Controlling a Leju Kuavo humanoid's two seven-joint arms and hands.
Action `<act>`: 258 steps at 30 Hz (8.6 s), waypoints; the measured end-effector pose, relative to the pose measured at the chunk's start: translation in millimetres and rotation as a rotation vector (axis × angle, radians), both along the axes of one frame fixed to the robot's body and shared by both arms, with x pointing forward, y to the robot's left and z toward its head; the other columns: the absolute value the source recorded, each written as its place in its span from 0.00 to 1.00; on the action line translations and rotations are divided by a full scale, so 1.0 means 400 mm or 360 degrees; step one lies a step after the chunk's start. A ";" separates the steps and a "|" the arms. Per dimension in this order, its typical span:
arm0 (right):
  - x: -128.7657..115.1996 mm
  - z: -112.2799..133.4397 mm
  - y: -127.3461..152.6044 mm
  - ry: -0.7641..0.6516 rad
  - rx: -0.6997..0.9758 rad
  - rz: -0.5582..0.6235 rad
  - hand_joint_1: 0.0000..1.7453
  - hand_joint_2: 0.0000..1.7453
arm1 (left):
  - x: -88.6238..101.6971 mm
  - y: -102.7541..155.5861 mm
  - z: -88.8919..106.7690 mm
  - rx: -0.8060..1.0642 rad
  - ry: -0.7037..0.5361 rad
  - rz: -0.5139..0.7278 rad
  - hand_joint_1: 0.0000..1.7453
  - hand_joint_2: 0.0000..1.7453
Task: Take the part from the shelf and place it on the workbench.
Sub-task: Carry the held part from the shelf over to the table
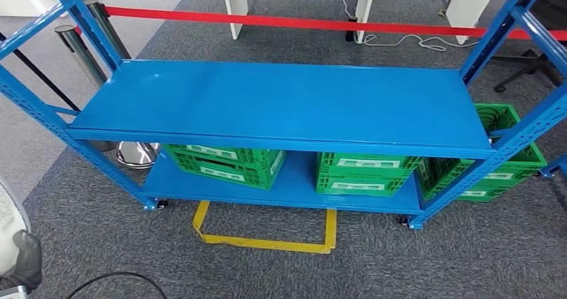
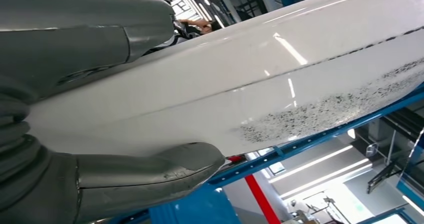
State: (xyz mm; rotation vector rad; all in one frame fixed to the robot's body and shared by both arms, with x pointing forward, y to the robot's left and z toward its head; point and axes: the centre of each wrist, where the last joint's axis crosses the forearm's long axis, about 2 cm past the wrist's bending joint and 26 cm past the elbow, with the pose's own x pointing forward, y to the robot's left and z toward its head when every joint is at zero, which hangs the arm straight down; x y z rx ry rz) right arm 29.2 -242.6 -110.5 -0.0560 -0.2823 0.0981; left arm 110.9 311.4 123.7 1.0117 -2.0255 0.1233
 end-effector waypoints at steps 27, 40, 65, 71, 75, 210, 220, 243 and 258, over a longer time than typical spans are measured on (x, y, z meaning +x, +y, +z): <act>-0.001 0.000 0.010 0.0087 0.0118 -0.0036 0.00 1.00 | 0.059 -0.043 0.030 0.0118 -0.0101 -0.0062 1.00 1.00; -0.009 -0.001 0.001 0.0058 0.0098 -0.0043 0.00 1.00 | 0.099 -0.099 0.036 0.0096 -0.0163 -0.0154 1.00 1.00; -0.014 -0.004 -0.032 0.0075 0.0058 -0.0037 0.00 1.00 | 0.130 -0.132 0.032 0.0069 -0.0192 -0.0193 1.00 1.00; -0.015 -0.004 -0.032 0.0080 0.0058 -0.0037 0.00 1.00 | 0.135 -0.133 0.031 0.0052 -0.0206 -0.0176 1.00 1.00; -0.013 -0.004 -0.032 0.0072 0.0058 -0.0038 0.00 1.00 | 0.136 -0.133 0.030 0.0044 -0.0209 -0.0167 1.00 1.00; -0.013 -0.007 -0.110 -0.0002 -0.0028 0.0254 0.00 1.00 | 0.082 -0.021 0.110 -0.0017 -0.0399 0.0424 1.00 1.00; -0.055 -0.008 -0.206 -0.0031 -0.0095 0.0361 0.00 1.00 | 0.047 0.024 0.144 0.0079 -0.0457 0.0537 1.00 1.00; -0.043 -0.007 -0.206 -0.0096 -0.0085 0.0533 0.00 1.00 | -0.022 0.078 0.135 0.0143 -0.0382 0.0682 1.00 1.00; -0.035 -0.007 -0.203 0.0021 -0.0066 0.0487 0.00 1.00 | -0.035 0.082 0.131 0.0172 -0.0349 0.0691 1.00 1.00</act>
